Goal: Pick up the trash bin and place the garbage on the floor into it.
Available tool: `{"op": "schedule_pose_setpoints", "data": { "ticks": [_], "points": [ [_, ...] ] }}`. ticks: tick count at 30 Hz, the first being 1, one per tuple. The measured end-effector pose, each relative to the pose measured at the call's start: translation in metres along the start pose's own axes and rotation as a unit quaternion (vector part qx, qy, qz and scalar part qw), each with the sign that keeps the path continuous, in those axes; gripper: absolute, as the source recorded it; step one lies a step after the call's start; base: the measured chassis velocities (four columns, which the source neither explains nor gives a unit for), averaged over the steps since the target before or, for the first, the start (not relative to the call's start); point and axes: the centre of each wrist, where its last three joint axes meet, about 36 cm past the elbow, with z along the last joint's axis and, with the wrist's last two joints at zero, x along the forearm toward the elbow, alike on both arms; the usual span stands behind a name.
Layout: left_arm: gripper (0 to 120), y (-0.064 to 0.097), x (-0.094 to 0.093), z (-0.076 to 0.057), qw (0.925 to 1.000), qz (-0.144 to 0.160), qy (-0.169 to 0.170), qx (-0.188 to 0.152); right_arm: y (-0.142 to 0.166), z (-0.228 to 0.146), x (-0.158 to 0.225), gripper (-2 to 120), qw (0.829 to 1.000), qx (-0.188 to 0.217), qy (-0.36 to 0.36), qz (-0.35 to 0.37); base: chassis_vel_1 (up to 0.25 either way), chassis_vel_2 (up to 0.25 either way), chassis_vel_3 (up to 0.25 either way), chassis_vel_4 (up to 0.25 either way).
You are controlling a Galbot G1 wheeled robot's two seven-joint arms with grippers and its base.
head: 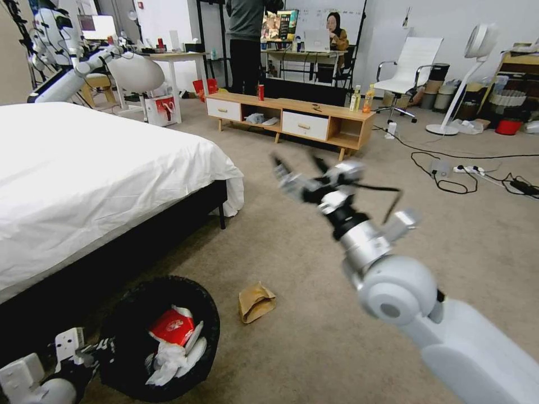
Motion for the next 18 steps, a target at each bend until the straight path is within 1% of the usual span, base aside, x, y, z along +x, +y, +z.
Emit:
{"op": "schedule_pose_setpoints", "data": {
  "ticks": [2,3,4,5,6,7,8,9,11,12,14,15,18],
  "points": [
    [3,0.000,0.000,0.000,1.0000,0.000,0.000,0.000,0.000,0.000,0.000,100,1.000,0.000,0.000,0.000,0.000,0.000,0.000,0.000],
    [3,0.000,0.003,-0.001,1.0000,-0.003,-0.003,-0.001,-0.017,-0.006,0.013,99,0.999,0.030,-0.012,0.022,0.000,0.000,0.000,0.000],
    [3,0.000,0.003,-0.001,1.0000,-0.003,-0.003,-0.001,-0.017,-0.006,0.013,99,0.999,0.030,-0.012,0.022,0.000,0.000,0.000,0.000],
    [3,0.000,0.005,-0.001,1.0000,-0.003,-0.004,0.000,-0.024,-0.008,0.023,99,0.998,0.044,-0.014,0.032,0.000,0.000,0.000,0.000],
    [3,0.001,0.008,0.000,1.0000,-0.007,-0.005,0.001,-0.034,-0.009,0.038,99,0.997,0.068,-0.015,0.044,0.000,0.000,0.000,0.000],
    [3,0.001,0.008,0.000,1.0000,-0.007,-0.005,0.001,-0.034,-0.009,0.038,99,0.997,0.068,-0.015,0.044,0.000,0.000,0.000,0.000],
    [3,0.002,0.010,0.001,0.9999,-0.010,-0.005,0.002,-0.039,-0.008,0.048,99,0.995,0.085,-0.014,0.050,0.000,0.000,0.000,0.000],
    [3,0.002,0.010,0.001,0.9999,-0.010,-0.005,0.002,-0.039,-0.008,0.048,99,0.995,0.085,-0.014,0.050,0.000,0.000,0.000,0.000],
    [3,0.002,0.013,0.003,0.9999,-0.011,-0.003,0.005,-0.046,-0.010,0.065,100,0.990,0.126,-0.021,0.064,0.000,0.000,0.000,0.000],
    [3,0.002,0.013,0.003,0.9999,-0.011,-0.003,0.005,-0.046,-0.010,0.065,100,0.990,0.126,-0.021,0.064,0.000,0.000,0.000,0.000],
    [3,0.001,0.015,0.005,0.9999,-0.011,-0.002,0.006,-0.047,-0.007,0.086,99,0.985,0.155,-0.016,0.077,0.000,0.000,0.000,0.000],
    [3,0.001,0.015,0.005,0.9999,-0.011,-0.002,0.006,-0.047,-0.007,0.086,99,0.985,0.155,-0.016,0.077,0.000,0.000,0.000,0.000],
    [3,0.001,0.018,0.007,0.9999,-0.012,0.000,0.007,-0.045,-0.001,0.106,99,0.981,0.172,0.002,0.092,0.000,0.000,0.000,0.000]
  ]
}}
